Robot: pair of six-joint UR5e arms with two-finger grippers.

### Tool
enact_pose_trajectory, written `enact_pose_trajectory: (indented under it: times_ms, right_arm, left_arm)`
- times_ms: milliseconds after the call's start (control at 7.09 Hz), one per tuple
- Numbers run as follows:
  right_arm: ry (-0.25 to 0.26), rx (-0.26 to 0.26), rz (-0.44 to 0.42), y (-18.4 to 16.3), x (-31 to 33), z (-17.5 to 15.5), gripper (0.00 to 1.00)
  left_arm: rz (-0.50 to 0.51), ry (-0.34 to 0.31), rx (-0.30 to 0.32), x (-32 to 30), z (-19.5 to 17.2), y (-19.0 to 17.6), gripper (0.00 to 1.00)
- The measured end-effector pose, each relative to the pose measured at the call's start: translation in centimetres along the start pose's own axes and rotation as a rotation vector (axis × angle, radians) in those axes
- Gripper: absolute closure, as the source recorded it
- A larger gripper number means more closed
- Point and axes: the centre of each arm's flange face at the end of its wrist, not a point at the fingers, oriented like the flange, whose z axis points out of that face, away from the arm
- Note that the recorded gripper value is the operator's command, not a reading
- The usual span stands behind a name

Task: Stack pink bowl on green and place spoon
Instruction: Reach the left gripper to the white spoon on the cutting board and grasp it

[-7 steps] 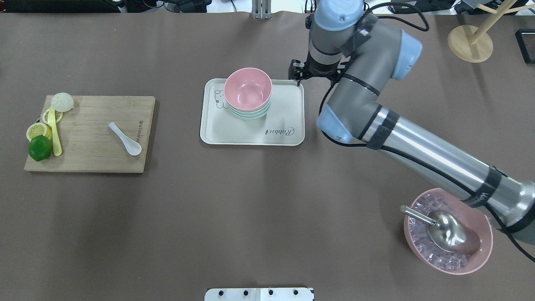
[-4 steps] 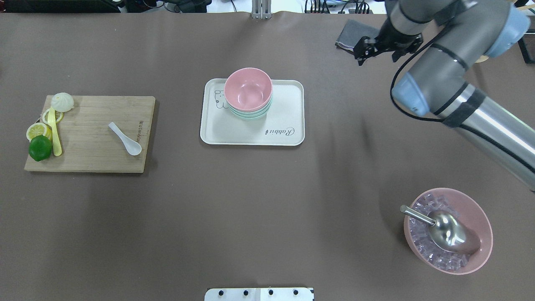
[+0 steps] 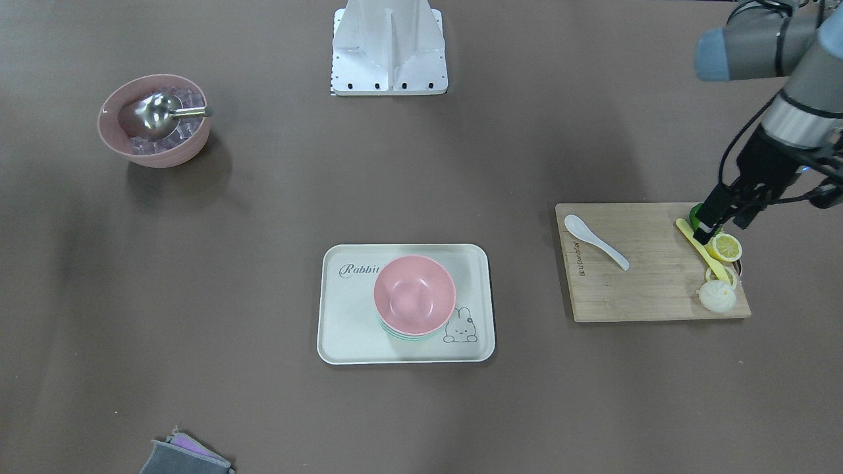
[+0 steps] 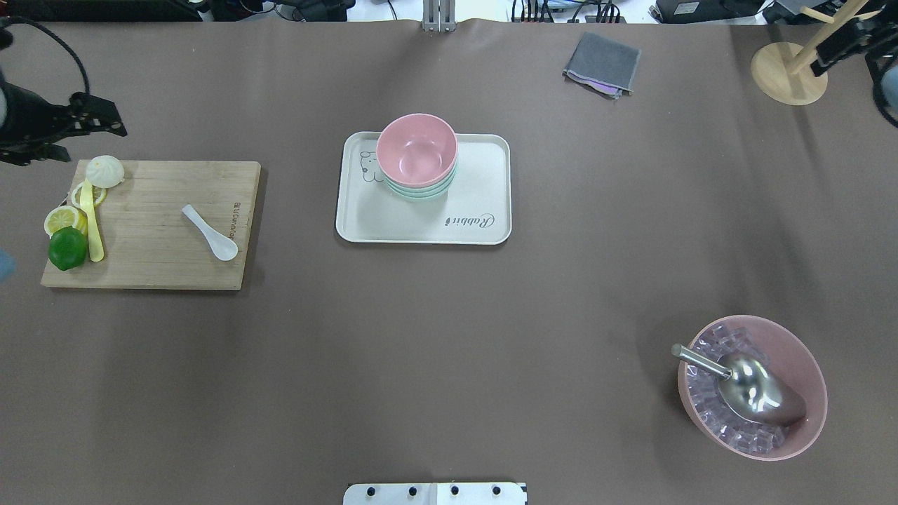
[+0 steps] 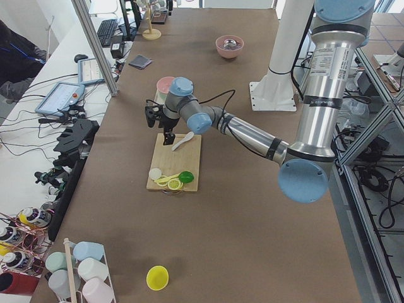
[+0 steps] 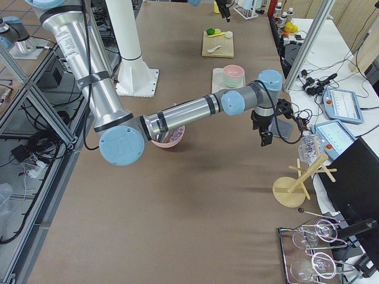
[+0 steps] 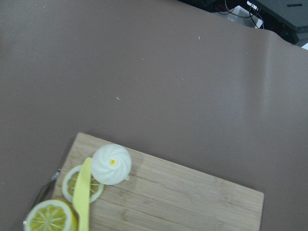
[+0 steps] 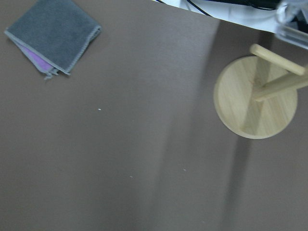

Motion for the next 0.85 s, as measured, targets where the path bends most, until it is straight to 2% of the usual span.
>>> enact_pose_trajectory:
  times_ms: [282,423,705,846]
  right_arm:
    - [0.018,-0.014,0.065,6.0,10.0,-2.0,0.00]
    - [0.017,-0.029,0.079,9.9,14.1,-1.8,0.00]
    - [0.022,-0.059,0.095,17.3,19.5,-0.9,0.00]
    - [0.021,-0.065,0.107,19.3,20.4,-0.6,0.00]
  left_arm:
    - [-0.059,-0.095,0.060,4.8,3.5,3.6,0.03]
    - [-0.075,-0.128,0.079,6.0,5.2,4.7,0.03]
    - [-0.068,-0.186,0.108,6.5,8.7,7.1,0.04]
    - [-0.063,-0.207,0.125,6.4,9.9,8.4,0.07]
